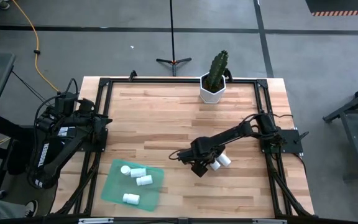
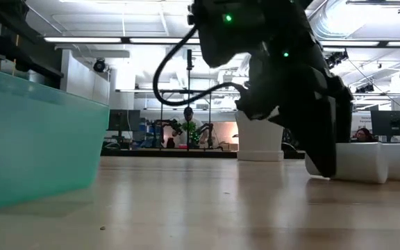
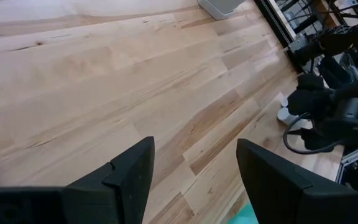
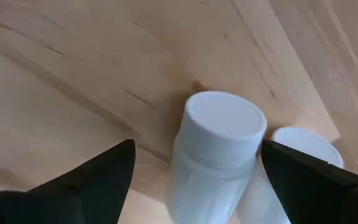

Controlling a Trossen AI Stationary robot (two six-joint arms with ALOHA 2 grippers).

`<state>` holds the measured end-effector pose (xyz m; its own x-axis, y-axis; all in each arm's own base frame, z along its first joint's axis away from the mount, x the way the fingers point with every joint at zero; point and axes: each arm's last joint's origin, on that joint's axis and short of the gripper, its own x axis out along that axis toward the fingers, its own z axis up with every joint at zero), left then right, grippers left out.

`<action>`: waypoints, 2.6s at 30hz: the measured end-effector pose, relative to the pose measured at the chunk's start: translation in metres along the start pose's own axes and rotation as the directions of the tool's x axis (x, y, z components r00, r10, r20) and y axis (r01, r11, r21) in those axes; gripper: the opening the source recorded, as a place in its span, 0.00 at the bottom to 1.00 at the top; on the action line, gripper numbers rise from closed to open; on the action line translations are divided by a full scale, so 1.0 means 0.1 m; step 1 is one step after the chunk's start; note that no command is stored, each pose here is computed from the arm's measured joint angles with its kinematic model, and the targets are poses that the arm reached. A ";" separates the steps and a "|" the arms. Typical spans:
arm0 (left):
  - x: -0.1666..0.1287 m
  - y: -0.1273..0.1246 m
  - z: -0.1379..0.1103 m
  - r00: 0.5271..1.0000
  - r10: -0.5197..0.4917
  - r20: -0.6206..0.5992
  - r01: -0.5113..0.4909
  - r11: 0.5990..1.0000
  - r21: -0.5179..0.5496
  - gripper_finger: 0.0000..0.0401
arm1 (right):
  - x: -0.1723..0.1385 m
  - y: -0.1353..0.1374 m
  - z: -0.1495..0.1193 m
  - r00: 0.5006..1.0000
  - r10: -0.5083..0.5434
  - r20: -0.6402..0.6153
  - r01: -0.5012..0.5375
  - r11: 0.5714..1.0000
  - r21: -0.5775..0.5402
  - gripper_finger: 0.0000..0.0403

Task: Pick and place pill bottles into a basket
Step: Put the white pill bottle into the green bin

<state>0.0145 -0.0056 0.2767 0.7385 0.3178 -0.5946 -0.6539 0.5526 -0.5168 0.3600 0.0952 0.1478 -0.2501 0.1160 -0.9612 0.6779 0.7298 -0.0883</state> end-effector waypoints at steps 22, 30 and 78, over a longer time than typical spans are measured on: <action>0.00 0.00 0.00 1.000 0.000 0.000 0.000 1.000 0.001 0.65 | 0.07 0.09 0.07 0.991 0.116 0.069 -0.116 0.993 -0.008 0.36; 0.00 0.00 0.00 1.000 0.000 0.001 0.000 1.000 0.001 0.65 | 0.06 0.09 0.07 0.991 0.116 0.069 -0.115 0.993 -0.020 0.36; 0.00 0.00 0.00 1.000 -0.001 0.002 0.001 1.000 0.024 0.65 | -0.96 0.93 0.12 0.347 0.466 0.814 -0.302 0.877 -0.374 0.36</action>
<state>0.0146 -0.0055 0.2769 0.7394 0.3190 -0.5929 -0.6492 0.5712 -0.5023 0.4555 0.1443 0.2284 0.7918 -0.1683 -0.5871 0.4119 0.8569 0.3100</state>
